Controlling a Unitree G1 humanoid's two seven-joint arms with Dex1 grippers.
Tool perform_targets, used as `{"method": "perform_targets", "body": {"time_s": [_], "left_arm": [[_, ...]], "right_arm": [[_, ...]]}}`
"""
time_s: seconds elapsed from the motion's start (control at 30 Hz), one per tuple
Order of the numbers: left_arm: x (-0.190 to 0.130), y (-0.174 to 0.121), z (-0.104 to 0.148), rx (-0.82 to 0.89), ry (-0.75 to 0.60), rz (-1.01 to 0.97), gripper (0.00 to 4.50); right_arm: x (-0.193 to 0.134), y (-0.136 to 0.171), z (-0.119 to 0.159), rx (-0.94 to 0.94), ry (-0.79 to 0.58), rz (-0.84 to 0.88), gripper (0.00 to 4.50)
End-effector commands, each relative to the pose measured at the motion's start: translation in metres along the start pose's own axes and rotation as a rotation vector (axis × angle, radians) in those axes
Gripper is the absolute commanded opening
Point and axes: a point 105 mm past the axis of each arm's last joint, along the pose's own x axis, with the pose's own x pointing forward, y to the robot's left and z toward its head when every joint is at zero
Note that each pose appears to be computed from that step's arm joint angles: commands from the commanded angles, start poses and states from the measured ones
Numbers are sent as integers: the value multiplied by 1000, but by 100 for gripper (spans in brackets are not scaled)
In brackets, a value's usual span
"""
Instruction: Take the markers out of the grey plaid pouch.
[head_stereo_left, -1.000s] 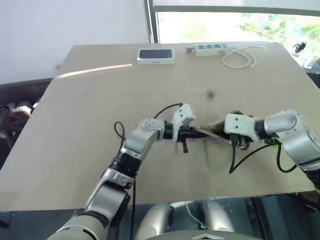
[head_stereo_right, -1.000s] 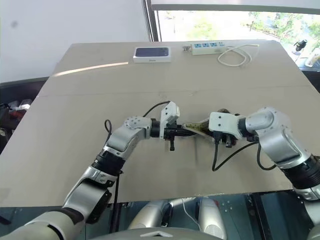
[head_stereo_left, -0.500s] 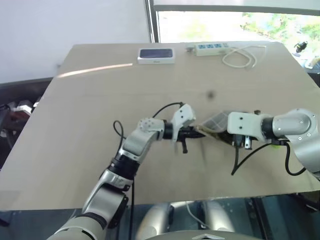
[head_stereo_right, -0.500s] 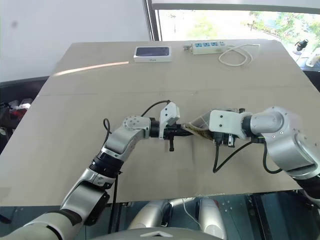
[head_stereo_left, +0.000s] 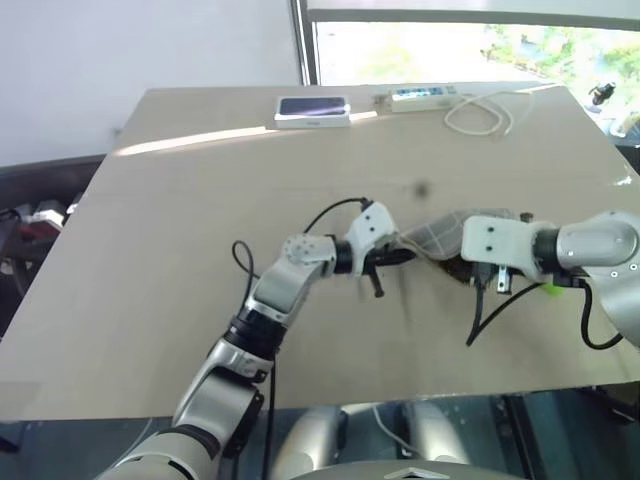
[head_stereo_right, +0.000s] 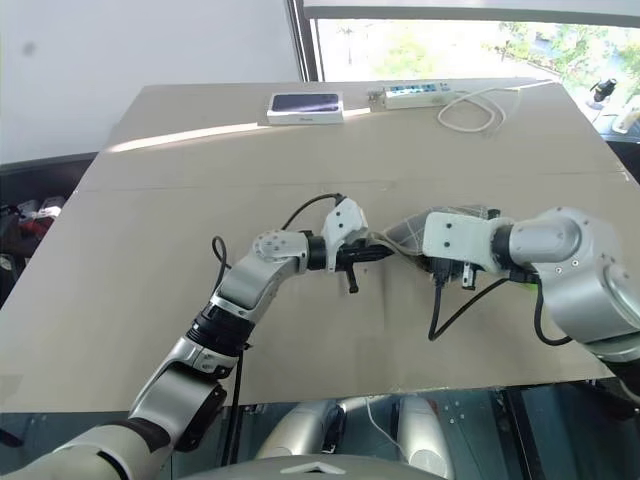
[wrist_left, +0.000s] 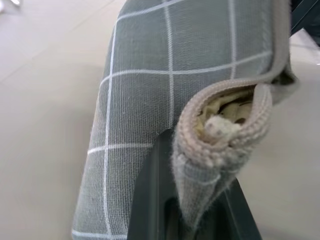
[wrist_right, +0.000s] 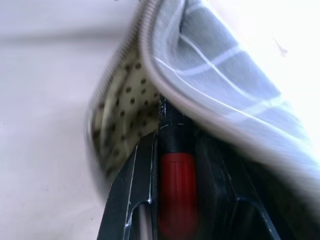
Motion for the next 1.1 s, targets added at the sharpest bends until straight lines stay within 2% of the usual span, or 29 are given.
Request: {"method": "perform_targets", "body": {"time_s": [0.03,0.1,0.2,0.27,0.4,0.57,0.7,0.8,1.1], "left_arm": [[9,4,21,53,-33,55,0],[11,7,23,55,-38,77,0],[11,8,23,52,-36,101,0],[9,12,23,44,-40,131,0],[7,21,27,32,-50,198,0],[5,24,29,16,-56,214,0],[3,25,26,22,-44,218,0],[3,21,27,21,-48,199,0],[4,-13,29,-1,-75,65,0]], "right_arm": [[-14,11,39,34,-183,37,58],[-14,11,37,112,-200,32,58],[-13,0,16,184,-135,-43,58],[-15,5,10,209,-120,-25,58],[-16,17,16,314,-197,42,58],[-15,19,4,416,-207,51,58],[-18,25,5,541,-296,115,58],[-20,21,3,650,-358,113,58],[-9,7,-13,755,-335,18,58]]}}
